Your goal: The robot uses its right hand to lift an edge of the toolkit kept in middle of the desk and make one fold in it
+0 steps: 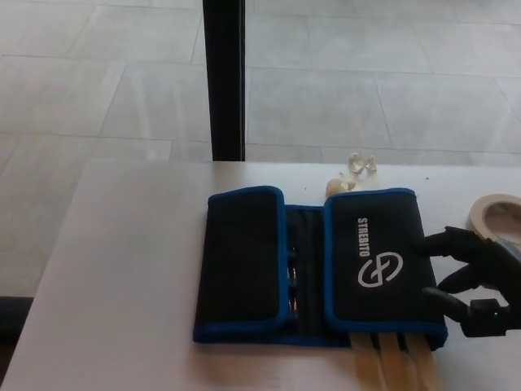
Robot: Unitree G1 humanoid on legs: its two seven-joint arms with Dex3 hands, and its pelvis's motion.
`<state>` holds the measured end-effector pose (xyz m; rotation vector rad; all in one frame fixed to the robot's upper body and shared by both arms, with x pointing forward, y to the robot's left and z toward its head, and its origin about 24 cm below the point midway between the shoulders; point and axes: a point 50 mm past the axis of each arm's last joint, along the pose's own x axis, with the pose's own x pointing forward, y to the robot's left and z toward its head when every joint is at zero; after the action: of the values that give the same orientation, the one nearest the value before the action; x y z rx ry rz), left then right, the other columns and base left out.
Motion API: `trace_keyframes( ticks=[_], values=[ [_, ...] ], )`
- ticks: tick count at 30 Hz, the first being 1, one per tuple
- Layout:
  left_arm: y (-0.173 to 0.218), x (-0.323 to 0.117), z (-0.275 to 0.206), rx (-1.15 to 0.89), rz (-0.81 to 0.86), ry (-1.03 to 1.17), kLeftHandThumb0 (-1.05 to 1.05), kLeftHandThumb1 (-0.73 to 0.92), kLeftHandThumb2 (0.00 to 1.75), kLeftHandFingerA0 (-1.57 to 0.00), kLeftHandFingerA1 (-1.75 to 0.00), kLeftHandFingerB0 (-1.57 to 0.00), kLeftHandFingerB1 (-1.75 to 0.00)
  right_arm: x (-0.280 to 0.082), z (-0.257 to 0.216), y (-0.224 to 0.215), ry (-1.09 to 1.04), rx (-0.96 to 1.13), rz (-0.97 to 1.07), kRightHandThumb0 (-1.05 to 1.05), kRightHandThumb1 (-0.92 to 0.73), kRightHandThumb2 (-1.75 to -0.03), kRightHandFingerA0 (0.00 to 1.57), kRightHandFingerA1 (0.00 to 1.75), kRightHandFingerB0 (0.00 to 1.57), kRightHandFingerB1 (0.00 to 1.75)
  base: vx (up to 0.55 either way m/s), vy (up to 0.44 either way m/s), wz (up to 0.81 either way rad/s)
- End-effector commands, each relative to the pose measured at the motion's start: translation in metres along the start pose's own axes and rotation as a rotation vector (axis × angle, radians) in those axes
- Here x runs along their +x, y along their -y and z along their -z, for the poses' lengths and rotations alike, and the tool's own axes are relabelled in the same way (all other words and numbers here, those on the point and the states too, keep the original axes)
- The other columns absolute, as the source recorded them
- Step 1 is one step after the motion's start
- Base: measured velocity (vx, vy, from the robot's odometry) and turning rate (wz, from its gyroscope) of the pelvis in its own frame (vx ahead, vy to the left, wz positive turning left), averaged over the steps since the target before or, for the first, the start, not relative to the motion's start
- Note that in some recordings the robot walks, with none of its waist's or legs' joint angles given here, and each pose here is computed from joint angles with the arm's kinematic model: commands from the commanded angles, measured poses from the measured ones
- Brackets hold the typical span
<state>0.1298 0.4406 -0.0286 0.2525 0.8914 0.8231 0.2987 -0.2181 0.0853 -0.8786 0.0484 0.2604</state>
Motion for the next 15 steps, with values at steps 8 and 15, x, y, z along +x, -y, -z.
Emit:
trace_keyframes(
  ticks=[8, 15],
  values=[
    [-0.01, 0.0, 0.004, -0.008, -0.026, -0.015, -0.59, 0.75, 0.62, -0.68, -0.74, -0.43, -0.52, -0.023, -0.023, 0.067, 0.106, -0.406, -0.022, -0.48, -0.68, -0.61, 0.64, 0.54, 0.49, 0.42, 0.0, 0.0, 0.0],
    [-0.011, -0.001, 0.007, -0.012, -0.032, -0.02, -0.59, 0.74, 0.62, -0.67, -0.73, -0.45, -0.53, -0.05, -0.032, 0.126, 0.047, -0.414, 0.111, -0.5, -0.68, -0.61, 0.72, 0.48, 0.51, 0.4, 0.0, 0.0, 0.0]
  ],
)
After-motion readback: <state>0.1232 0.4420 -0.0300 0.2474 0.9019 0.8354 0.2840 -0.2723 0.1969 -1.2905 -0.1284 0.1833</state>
